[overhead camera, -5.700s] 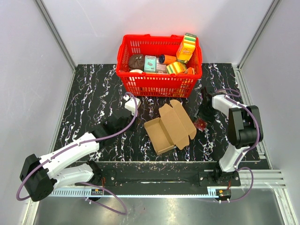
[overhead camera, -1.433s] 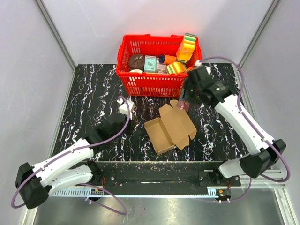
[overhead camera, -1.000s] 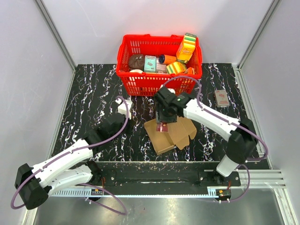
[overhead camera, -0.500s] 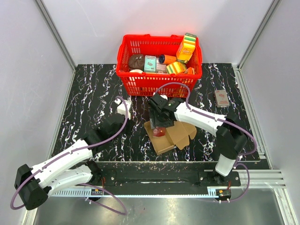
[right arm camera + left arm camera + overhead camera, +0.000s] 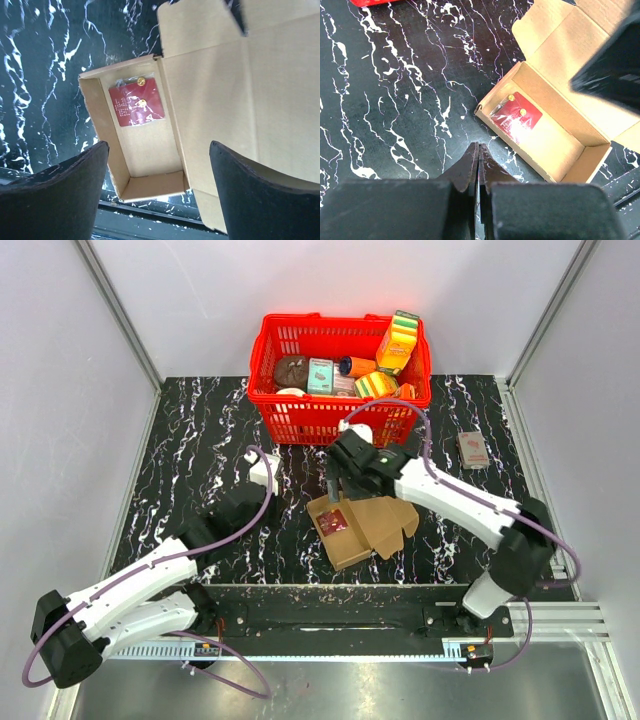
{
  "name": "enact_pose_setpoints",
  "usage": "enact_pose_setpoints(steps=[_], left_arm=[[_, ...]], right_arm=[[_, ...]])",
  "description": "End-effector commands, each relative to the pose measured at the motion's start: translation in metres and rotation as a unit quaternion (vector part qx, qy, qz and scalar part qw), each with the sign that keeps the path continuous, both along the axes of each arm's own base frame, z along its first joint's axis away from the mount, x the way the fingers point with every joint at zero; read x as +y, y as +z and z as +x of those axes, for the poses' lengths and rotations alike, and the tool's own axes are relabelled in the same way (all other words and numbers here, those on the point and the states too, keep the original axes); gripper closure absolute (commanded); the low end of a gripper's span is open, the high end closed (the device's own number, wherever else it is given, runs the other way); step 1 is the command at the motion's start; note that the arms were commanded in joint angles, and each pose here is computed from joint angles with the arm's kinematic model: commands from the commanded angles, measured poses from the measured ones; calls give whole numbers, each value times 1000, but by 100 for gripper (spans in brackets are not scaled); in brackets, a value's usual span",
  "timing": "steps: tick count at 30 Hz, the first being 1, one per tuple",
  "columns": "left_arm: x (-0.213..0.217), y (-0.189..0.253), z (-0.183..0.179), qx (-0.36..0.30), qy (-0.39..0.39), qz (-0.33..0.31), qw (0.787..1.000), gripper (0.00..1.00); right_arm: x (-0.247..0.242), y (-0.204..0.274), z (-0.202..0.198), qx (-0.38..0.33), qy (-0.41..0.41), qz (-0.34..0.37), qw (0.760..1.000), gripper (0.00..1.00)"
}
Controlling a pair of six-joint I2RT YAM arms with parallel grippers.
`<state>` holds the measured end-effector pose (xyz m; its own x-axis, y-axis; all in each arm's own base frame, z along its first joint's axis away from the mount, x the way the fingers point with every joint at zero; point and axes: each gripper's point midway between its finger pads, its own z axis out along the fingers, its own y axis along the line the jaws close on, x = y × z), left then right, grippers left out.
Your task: Fold the paper box
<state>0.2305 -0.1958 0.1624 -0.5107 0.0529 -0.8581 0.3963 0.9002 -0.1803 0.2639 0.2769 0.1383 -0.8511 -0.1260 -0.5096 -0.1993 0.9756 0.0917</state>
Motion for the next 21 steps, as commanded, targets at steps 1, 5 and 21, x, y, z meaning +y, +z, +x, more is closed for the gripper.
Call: enact_pose_setpoints(steps=[1,5,21], left_arm=[[-3,9,8,-16,12,-18,1000,99],[-7,10,12,-17,9,-14,1000,96],[-19,21,12,-23,-31,-54,998,94]], right_arm=[[-49,73,8,-112,-74,32,990,12],[-98,96,9,-150,-138,91,975,15],[-115,59,36,-118,5,212,970,8]])
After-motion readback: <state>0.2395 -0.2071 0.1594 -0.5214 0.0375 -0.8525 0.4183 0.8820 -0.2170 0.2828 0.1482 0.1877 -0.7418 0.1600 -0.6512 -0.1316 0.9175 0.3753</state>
